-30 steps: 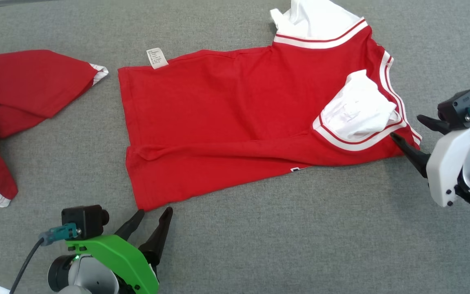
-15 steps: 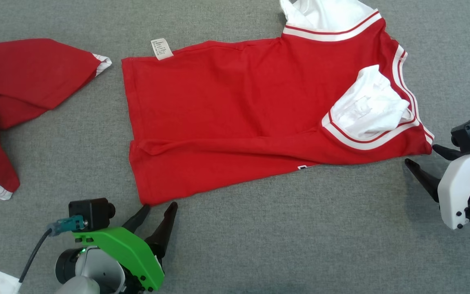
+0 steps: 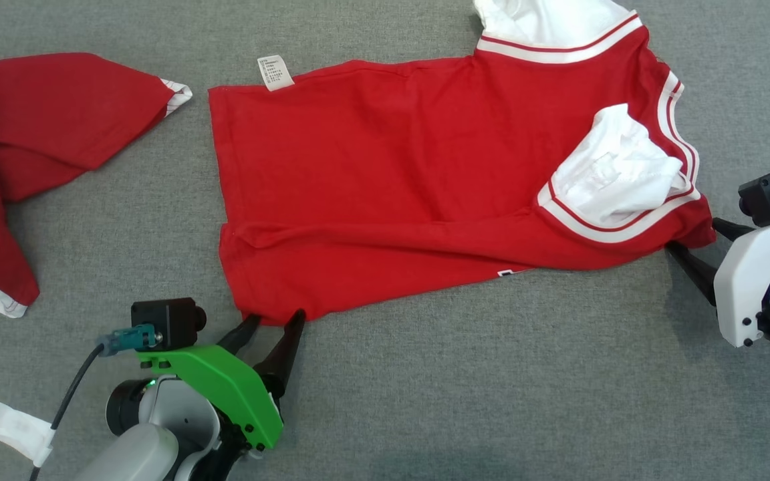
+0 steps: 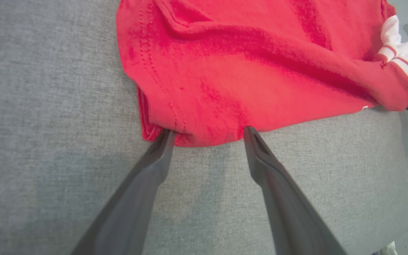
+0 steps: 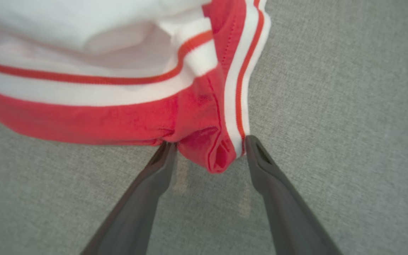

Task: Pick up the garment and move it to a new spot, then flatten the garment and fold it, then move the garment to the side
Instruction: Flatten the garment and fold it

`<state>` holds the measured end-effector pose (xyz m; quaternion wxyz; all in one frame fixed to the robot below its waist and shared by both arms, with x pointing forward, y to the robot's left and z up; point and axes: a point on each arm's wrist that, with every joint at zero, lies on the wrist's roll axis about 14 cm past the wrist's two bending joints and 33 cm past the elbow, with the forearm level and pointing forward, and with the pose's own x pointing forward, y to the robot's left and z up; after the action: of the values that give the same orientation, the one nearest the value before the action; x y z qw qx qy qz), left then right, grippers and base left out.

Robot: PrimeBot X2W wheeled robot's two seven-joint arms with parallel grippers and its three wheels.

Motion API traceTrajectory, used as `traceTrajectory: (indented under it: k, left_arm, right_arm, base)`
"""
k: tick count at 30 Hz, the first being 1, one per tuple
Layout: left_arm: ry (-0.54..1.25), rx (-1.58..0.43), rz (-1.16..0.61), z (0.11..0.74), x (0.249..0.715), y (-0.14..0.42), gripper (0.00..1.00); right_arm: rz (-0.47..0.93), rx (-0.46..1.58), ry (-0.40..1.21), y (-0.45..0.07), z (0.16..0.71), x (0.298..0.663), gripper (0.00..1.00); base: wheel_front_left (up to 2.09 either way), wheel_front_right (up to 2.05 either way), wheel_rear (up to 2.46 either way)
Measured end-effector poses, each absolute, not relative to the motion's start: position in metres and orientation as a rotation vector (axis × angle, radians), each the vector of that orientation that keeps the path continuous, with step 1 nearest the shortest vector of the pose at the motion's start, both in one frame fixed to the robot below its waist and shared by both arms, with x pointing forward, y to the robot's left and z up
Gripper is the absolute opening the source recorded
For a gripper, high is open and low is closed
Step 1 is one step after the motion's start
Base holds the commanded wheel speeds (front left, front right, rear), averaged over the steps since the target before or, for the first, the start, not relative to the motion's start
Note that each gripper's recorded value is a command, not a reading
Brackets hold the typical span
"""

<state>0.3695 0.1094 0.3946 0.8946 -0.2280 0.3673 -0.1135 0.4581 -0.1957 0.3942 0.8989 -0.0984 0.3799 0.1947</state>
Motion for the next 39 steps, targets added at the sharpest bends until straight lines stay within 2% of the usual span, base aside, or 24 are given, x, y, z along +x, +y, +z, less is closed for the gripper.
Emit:
traceTrajectory:
  k: [2, 3, 4, 5, 6, 7, 8, 9, 10, 18, 27, 33, 39]
  left_arm:
    - [0.76, -0.466, -0.23, 0.393, 0.373, 0.111, 1.0]
    - [0.76, -0.466, -0.23, 0.393, 0.373, 0.111, 1.0]
    - [0.756, -0.47, -0.233, 0.394, 0.374, 0.11, 1.0]
    - [0.755, -0.474, -0.237, 0.394, 0.375, 0.109, 1.0]
    - [0.756, -0.475, -0.238, 0.394, 0.376, 0.108, 1.0]
    - [0.758, -0.477, -0.237, 0.393, 0.376, 0.108, 0.84]
    - [0.759, -0.481, -0.231, 0.391, 0.376, 0.109, 0.45]
    - [0.76, -0.483, -0.229, 0.39, 0.377, 0.109, 0.19]
    - [0.757, -0.484, -0.231, 0.39, 0.377, 0.109, 0.0]
    - [0.748, -0.454, -0.246, 0.394, 0.374, 0.121, 0.0]
    - [0.743, -0.46, -0.282, 0.419, 0.355, 0.129, 0.0]
    - [0.744, -0.494, -0.341, 0.435, 0.335, 0.116, 0.0]
    - [0.777, -0.492, -0.365, 0.438, 0.313, 0.117, 0.0]
  right_arm:
    - [0.403, -0.202, 0.79, -0.195, 0.392, 0.46, 0.52]
    - [0.403, -0.202, 0.79, -0.195, 0.392, 0.46, 0.42]
    - [0.402, -0.199, 0.791, -0.195, 0.391, 0.461, 0.18]
    - [0.403, -0.197, 0.794, -0.194, 0.39, 0.461, 0.03]
    - [0.404, -0.196, 0.795, -0.193, 0.39, 0.462, 0.0]
    - [0.407, -0.194, 0.795, -0.192, 0.389, 0.463, 0.0]
    - [0.409, -0.186, 0.797, -0.191, 0.389, 0.463, 0.0]
    - [0.412, -0.181, 0.8, -0.19, 0.388, 0.463, 0.0]
    - [0.412, -0.173, 0.802, -0.189, 0.387, 0.463, 0.0]
    - [0.367, -0.031, 0.816, -0.193, 0.394, 0.465, 0.0]
    - [0.347, 0.016, 0.826, -0.206, 0.425, 0.465, 0.0]
    - [0.373, 0.056, 0.878, -0.205, 0.433, 0.442, 0.0]
    - [0.362, 0.07, 0.969, -0.219, 0.434, 0.403, 0.0]
  base:
    - [0.0, 0.0, 0.0]
    - [0.0, 0.0, 0.0]
    - [0.0, 0.0, 0.0]
    - [0.0, 0.0, 0.0]
    - [0.0, 0.0, 0.0]
    - [0.0, 0.0, 0.0]
    - [0.0, 0.0, 0.0]
    - [0.0, 0.0, 0.0]
    - [0.0, 0.0, 0.0]
    - [0.0, 0.0, 0.0]
    - [0.0, 0.0, 0.0]
    - [0.0, 0.0, 0.0]
    - [0.0, 0.0, 0.0]
